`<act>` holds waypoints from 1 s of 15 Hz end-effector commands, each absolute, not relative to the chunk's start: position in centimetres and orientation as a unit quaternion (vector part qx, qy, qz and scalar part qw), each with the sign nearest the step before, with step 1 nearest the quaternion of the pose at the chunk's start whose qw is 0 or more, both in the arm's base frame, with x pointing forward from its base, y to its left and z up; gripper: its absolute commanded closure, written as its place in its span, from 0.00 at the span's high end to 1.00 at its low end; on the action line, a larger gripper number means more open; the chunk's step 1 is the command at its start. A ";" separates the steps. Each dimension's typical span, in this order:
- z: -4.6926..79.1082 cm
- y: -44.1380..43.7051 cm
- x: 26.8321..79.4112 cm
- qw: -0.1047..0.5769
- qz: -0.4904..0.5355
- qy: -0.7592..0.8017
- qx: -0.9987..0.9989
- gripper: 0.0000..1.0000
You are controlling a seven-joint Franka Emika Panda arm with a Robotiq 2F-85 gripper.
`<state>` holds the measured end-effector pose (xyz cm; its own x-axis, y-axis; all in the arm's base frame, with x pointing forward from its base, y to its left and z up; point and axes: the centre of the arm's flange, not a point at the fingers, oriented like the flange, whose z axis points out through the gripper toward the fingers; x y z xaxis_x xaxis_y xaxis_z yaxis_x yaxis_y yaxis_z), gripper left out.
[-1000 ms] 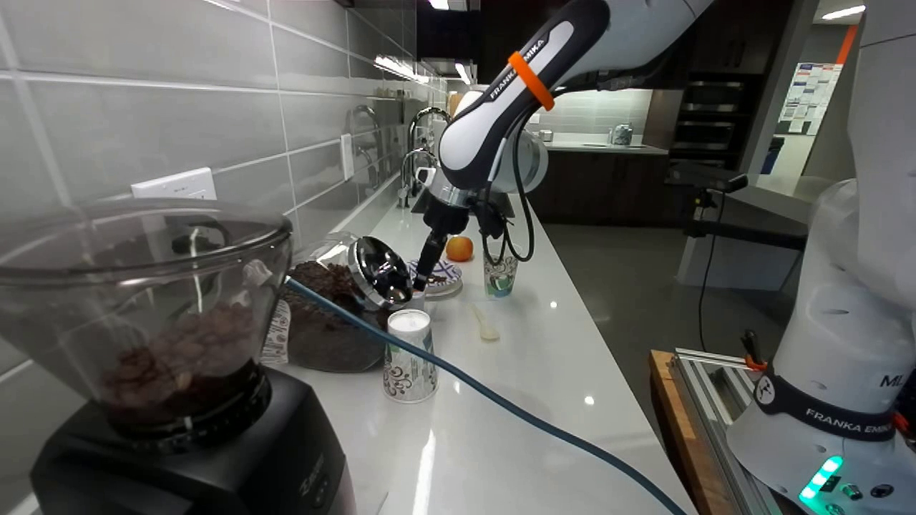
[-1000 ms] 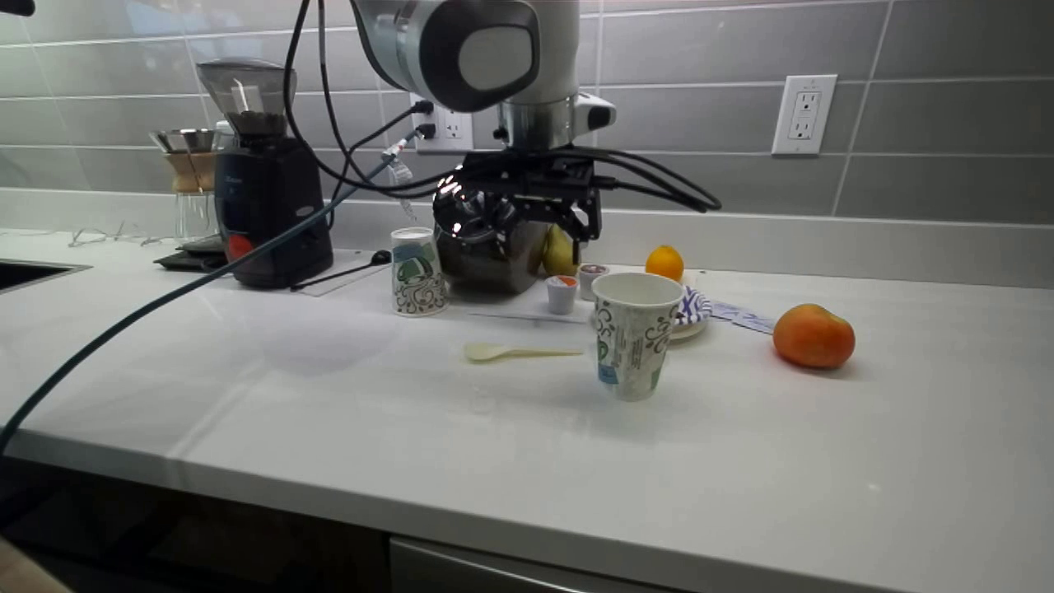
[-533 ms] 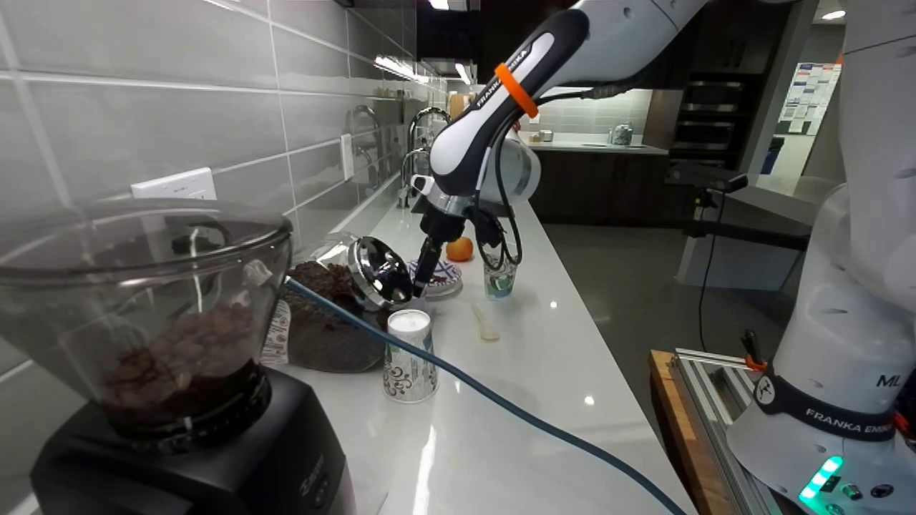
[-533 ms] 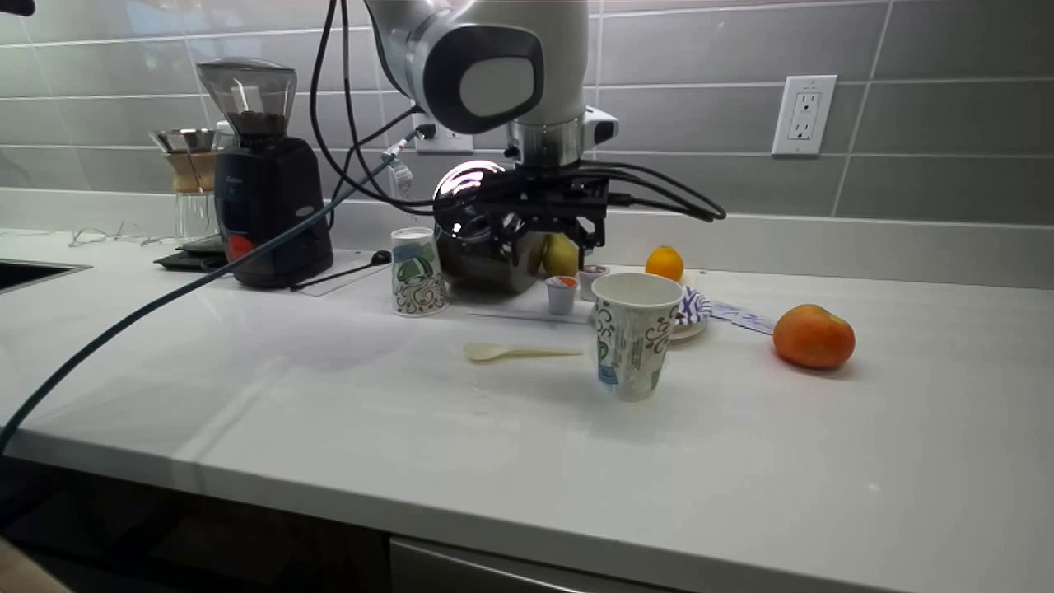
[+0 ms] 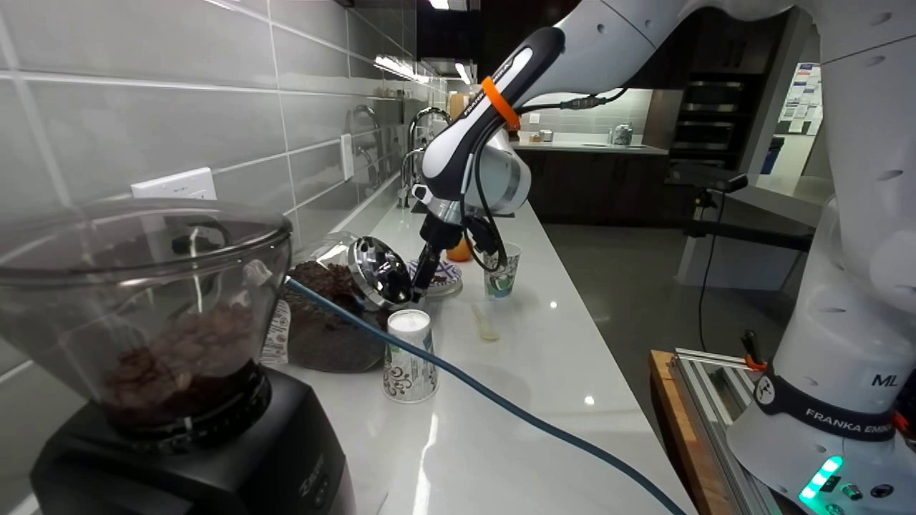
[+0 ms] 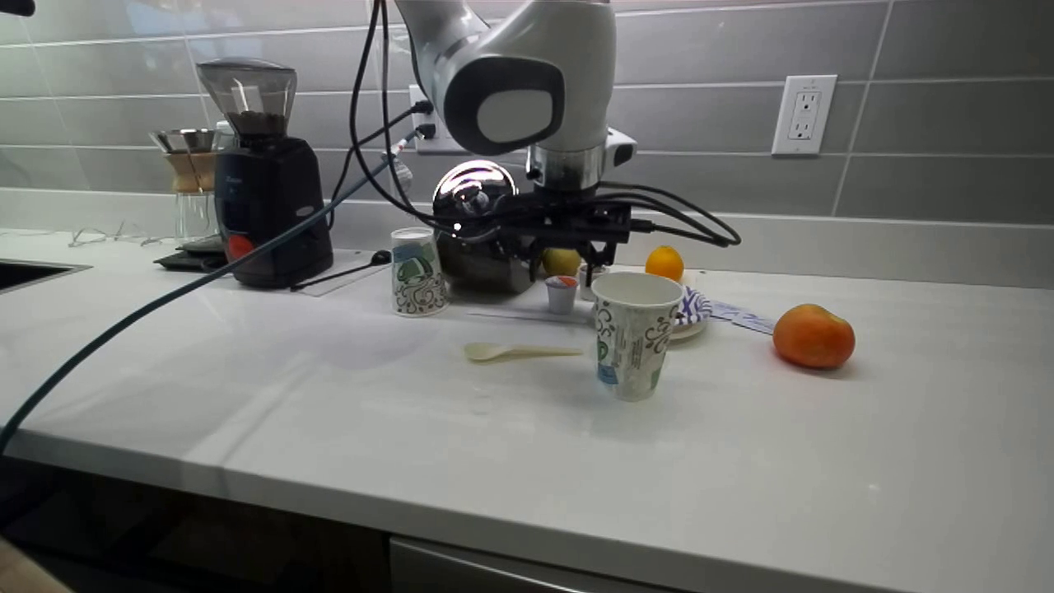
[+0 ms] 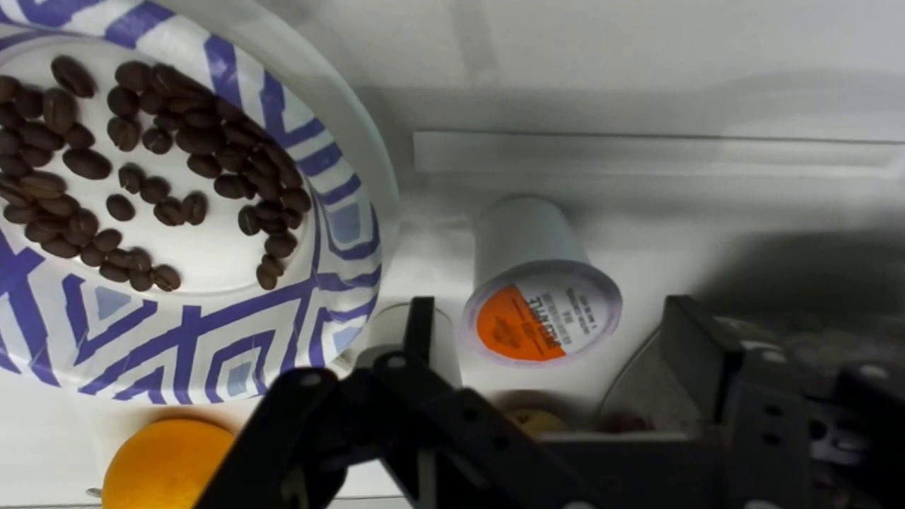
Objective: Stack the two coffee pods on the counter together.
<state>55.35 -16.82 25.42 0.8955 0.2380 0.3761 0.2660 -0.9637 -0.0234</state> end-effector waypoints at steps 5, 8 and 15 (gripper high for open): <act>24.3 -17.1 55.9 0.042 -0.203 -0.140 -0.968 0.61; 25.0 -16.8 55.8 0.036 -0.206 -0.140 -0.968 0.38; 29.1 -17.1 55.6 0.036 -0.219 -0.111 -0.969 0.28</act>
